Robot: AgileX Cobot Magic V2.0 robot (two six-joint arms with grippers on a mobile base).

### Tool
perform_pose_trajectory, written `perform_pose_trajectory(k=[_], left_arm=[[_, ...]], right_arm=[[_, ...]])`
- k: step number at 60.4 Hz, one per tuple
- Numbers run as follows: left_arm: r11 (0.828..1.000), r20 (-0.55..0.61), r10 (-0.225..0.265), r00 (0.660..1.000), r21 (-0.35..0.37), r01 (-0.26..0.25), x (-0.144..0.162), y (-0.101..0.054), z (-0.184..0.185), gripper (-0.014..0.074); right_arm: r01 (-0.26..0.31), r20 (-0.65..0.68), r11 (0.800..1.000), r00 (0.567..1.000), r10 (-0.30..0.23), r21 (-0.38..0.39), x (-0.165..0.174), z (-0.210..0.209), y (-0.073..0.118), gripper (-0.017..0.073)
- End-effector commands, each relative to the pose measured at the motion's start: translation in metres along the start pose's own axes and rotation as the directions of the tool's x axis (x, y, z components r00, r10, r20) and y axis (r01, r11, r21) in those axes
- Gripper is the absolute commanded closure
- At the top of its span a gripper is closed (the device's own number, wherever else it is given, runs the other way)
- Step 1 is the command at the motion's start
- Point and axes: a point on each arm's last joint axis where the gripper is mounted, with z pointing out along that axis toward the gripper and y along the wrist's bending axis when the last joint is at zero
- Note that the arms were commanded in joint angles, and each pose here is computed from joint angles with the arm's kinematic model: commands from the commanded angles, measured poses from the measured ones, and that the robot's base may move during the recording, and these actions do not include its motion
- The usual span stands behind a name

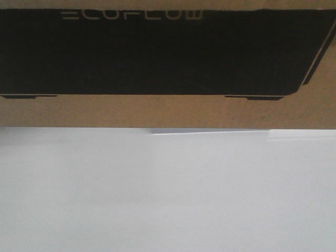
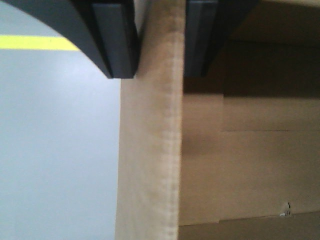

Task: Grab box from left shelf to table start
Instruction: 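Carry the box with both grippers while driving along the floor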

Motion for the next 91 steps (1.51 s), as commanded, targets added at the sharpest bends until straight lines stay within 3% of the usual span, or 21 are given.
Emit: perform_pose_trajectory(k=[1, 91], left_arm=[[0.998, 0.233, -0.046, 0.971, 0.06, 0.033, -0.0239, -0.0041, -0.0185, 0.0679], [0.998, 0.234, -0.046, 0.971, 0.06, 0.033, -0.024, -0.0042, -0.0184, 0.0679]], right_arm=[[0.041, 0.143, 0.997, 0.988, -0.05, 0.068, -0.016, -0.0066, -0.0042, 0.0533], [0.038, 0.12, 0.997, 0.992, -0.046, 0.072, -0.0182, 0.0012, -0.0051, 0.0533]])
